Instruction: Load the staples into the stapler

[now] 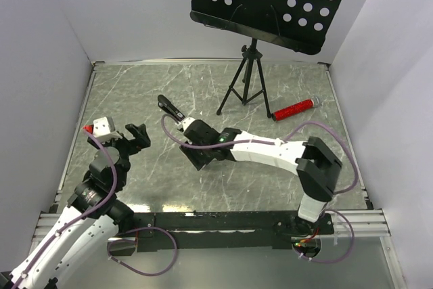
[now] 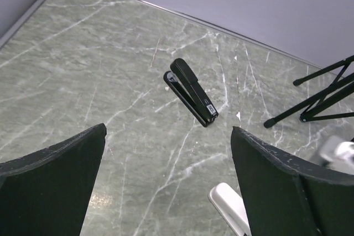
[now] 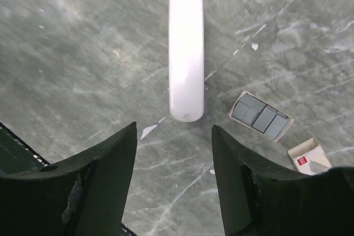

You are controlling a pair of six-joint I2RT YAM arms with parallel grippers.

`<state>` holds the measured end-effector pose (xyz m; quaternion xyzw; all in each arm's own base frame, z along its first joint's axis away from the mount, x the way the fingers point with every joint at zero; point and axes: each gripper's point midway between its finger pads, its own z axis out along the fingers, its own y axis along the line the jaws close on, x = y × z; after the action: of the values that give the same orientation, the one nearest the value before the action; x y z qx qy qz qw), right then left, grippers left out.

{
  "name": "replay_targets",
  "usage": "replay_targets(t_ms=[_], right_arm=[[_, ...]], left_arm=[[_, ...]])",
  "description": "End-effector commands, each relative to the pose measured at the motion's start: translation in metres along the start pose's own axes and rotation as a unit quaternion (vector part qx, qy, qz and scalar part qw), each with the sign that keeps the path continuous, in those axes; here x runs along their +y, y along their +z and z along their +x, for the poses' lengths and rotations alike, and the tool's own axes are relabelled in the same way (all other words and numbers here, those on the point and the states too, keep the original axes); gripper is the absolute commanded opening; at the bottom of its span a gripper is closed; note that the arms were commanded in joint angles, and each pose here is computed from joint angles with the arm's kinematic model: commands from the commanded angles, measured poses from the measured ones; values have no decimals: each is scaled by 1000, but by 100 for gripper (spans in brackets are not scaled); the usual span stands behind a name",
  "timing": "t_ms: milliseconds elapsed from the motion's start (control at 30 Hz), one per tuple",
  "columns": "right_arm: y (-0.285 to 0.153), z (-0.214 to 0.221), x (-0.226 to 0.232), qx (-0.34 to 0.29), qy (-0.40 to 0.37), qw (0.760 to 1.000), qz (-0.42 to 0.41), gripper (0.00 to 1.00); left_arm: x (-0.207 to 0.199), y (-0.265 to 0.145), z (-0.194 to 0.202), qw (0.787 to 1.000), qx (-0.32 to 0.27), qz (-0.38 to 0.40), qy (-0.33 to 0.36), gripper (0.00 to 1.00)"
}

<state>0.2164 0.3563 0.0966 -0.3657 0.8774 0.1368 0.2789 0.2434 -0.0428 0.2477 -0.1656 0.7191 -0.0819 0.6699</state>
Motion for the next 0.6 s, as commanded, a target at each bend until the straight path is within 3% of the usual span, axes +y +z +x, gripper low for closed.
replay_targets(t_ms=[0,433,567], right_arm=[[-1,12,-9,65,-5,997,31,63],[34,-4,-11,109,-24,992,56,54],[42,3,-13,126,-22,990,56,45]], left_arm=[[3,1,-5,1000,-17,0,18,99],[-4,2,-4,999,-13,15,25,99],[-6,2,-4,999,-13,20,25,99]])
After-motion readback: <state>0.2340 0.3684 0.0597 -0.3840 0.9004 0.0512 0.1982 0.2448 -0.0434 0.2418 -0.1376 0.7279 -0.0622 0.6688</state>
